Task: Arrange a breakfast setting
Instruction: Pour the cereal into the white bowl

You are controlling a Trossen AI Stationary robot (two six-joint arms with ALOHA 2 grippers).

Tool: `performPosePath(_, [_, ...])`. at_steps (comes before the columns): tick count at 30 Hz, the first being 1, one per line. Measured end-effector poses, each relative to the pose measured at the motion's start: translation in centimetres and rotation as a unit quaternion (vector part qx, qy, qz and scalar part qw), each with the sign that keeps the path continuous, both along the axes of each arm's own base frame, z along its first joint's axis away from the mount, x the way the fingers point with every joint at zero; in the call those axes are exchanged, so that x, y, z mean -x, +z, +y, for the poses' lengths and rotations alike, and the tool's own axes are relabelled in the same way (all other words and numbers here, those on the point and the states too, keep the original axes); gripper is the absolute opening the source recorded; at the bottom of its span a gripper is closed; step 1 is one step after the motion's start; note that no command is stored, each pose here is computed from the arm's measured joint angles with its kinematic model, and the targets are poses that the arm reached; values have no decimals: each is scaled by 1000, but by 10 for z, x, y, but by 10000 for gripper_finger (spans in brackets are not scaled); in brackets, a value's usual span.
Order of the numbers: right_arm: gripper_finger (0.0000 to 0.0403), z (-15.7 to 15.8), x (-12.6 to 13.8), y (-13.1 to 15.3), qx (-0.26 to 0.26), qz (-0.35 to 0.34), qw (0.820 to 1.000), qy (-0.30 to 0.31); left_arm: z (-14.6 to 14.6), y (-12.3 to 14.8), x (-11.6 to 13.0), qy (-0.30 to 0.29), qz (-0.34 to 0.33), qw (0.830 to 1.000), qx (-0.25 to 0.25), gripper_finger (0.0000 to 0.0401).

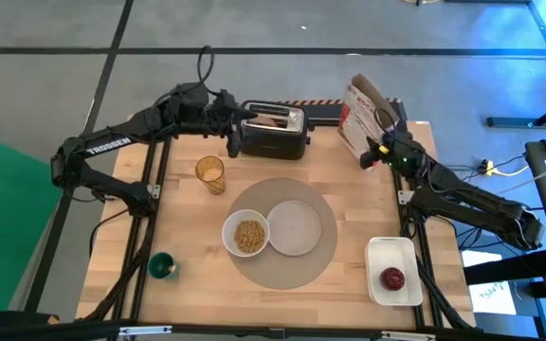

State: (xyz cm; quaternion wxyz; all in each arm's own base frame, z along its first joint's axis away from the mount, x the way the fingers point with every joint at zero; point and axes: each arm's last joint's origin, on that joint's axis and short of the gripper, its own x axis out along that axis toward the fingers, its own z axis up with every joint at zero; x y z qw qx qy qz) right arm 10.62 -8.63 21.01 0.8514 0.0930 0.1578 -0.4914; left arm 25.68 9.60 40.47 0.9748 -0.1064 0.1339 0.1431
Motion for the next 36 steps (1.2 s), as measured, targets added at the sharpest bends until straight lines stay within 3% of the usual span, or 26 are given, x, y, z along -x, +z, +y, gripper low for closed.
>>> performPosePath(7, [117,3,3,1,-1,-5,1000,10,-5,-5,0,21,28,999,-2,318])
performPosePath(21, [238,11,16,46,38,21,999,20,21,-9,7,99,44,994,-6,318])
performPosePath(29, [245,14,20,76,63,-12,998,21,43,-38,-19,67,81,994,13,318])
performPosePath(36, [246,22,31,122,103,-35,993,38,62,-68,-39,43,144,988,-31,294])
